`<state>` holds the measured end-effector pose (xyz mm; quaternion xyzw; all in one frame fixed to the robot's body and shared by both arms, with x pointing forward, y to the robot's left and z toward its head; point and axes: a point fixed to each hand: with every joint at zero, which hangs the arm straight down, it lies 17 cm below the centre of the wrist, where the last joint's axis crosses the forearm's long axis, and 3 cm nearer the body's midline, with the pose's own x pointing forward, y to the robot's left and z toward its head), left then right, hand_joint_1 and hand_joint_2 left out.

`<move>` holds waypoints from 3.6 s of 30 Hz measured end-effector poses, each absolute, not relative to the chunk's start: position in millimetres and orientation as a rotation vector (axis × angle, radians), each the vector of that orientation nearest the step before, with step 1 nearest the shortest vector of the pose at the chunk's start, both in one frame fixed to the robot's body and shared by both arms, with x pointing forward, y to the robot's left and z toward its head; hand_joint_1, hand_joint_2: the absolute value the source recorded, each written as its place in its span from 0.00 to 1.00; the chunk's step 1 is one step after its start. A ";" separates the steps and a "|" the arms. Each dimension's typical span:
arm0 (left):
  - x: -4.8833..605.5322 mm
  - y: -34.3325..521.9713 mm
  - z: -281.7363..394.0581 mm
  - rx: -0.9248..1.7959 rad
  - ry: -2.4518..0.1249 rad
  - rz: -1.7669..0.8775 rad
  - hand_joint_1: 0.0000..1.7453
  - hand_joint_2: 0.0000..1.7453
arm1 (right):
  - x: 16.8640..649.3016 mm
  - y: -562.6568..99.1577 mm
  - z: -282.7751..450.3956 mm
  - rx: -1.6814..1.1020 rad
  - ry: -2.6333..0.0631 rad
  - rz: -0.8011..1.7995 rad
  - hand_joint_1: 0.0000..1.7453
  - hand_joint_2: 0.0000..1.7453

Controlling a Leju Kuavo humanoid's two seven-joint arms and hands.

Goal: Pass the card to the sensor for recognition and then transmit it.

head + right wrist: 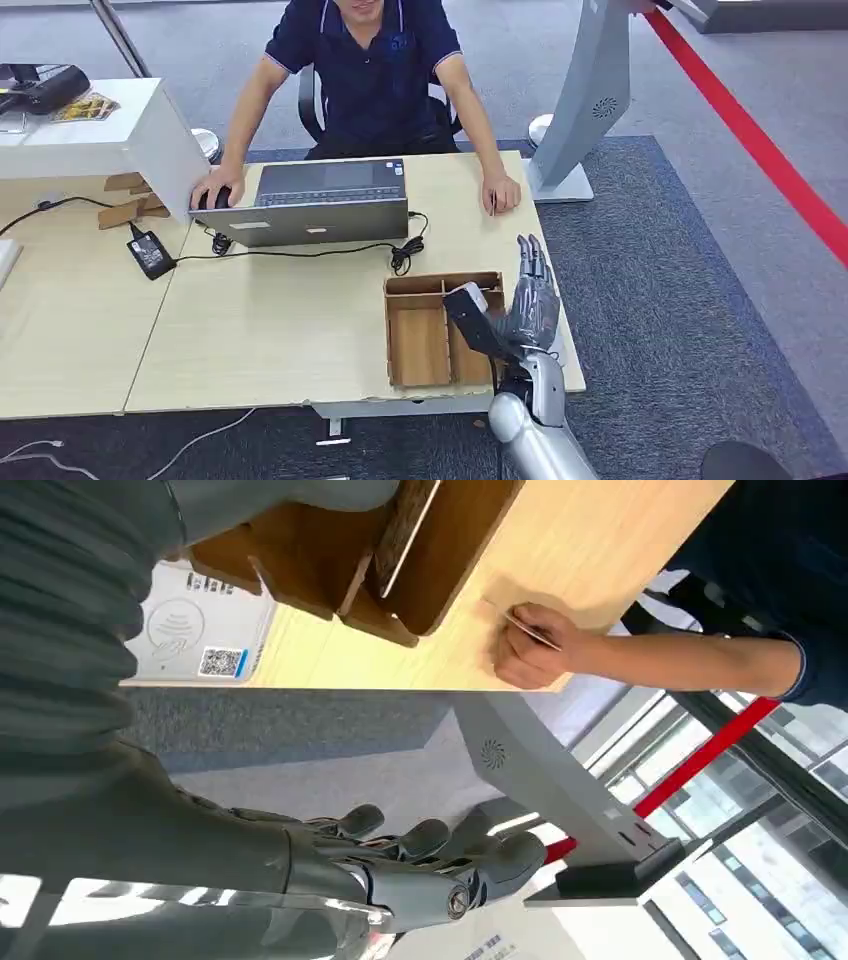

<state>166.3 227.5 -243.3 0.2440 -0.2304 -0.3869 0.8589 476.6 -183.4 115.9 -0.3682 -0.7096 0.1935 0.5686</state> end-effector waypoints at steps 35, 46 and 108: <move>166.3 226.2 -243.2 0.509 -0.485 -0.808 0.00 0.00 | 472.5 -174.9 106.5 -0.843 -1.660 0.481 0.00 1.00; 166.4 226.2 -243.1 0.509 -0.486 -0.808 0.00 0.00 | 472.5 -174.2 106.9 -0.843 -1.663 0.484 0.00 1.00; 166.8 226.2 -242.9 0.510 -0.488 -0.807 0.00 0.00 | 473.4 -175.9 107.0 -0.843 -1.657 0.477 0.00 1.00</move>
